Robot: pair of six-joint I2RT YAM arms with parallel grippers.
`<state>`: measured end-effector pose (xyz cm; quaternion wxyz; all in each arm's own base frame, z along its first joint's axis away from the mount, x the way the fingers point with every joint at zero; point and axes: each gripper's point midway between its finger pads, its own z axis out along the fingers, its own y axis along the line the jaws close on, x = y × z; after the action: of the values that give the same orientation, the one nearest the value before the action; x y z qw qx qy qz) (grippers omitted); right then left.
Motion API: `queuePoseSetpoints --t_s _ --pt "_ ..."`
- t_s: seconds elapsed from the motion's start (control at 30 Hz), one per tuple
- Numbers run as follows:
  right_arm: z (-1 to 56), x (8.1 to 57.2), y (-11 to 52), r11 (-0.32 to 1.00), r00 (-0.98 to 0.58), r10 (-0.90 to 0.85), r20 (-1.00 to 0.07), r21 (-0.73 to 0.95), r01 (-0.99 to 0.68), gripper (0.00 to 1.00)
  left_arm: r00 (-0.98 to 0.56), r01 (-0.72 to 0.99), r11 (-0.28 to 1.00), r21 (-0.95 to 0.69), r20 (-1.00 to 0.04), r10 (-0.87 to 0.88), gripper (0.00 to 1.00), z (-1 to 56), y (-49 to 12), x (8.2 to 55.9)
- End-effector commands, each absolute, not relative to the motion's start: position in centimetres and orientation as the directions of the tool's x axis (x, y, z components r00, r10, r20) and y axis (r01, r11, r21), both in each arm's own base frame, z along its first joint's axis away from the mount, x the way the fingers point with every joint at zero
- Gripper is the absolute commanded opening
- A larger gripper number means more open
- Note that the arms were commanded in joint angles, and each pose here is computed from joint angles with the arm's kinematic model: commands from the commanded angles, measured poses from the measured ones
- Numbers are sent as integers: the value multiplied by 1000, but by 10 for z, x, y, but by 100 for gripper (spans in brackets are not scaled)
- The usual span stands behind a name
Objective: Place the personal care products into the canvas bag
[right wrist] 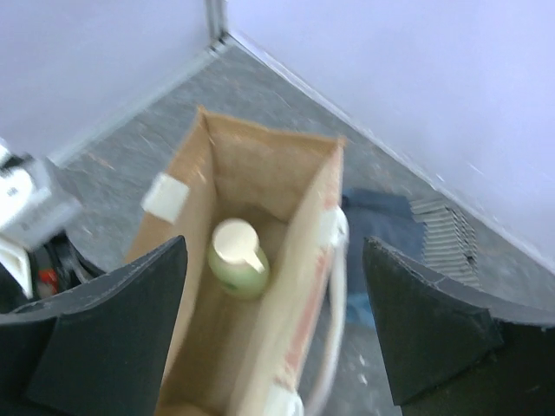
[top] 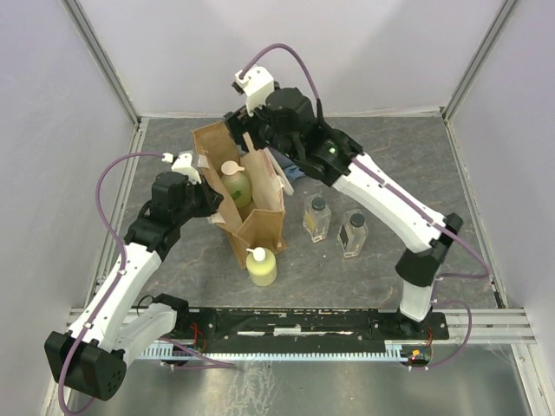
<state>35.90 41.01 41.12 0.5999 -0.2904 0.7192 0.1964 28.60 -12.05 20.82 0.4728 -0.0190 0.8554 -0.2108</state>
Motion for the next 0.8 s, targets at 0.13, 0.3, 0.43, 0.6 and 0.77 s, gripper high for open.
queuePoseSetpoints --t_s 0.13,0.3,0.43,0.6,0.77 --pt "388 340 280 909 -190 -328 -925 -254 -330 97 -542 192 894 -404 -804 -247 19 214 -127 285" --pt "346 314 220 916 -301 -382 -874 -313 -253 98 -544 195 896 -400 -804 -241 19 214 -127 286" --pt "318 298 200 922 -364 -366 -856 -282 -263 99 -546 196 895 -400 -803 -240 19 213 -128 286" --pt "284 287 206 919 -426 -352 -833 -221 -326 99 -550 192 896 -400 -800 -239 19 211 -127 286" --pt "253 278 226 903 -467 -334 -819 -136 -407 99 -550 190 897 -398 -801 -239 19 211 -126 284"
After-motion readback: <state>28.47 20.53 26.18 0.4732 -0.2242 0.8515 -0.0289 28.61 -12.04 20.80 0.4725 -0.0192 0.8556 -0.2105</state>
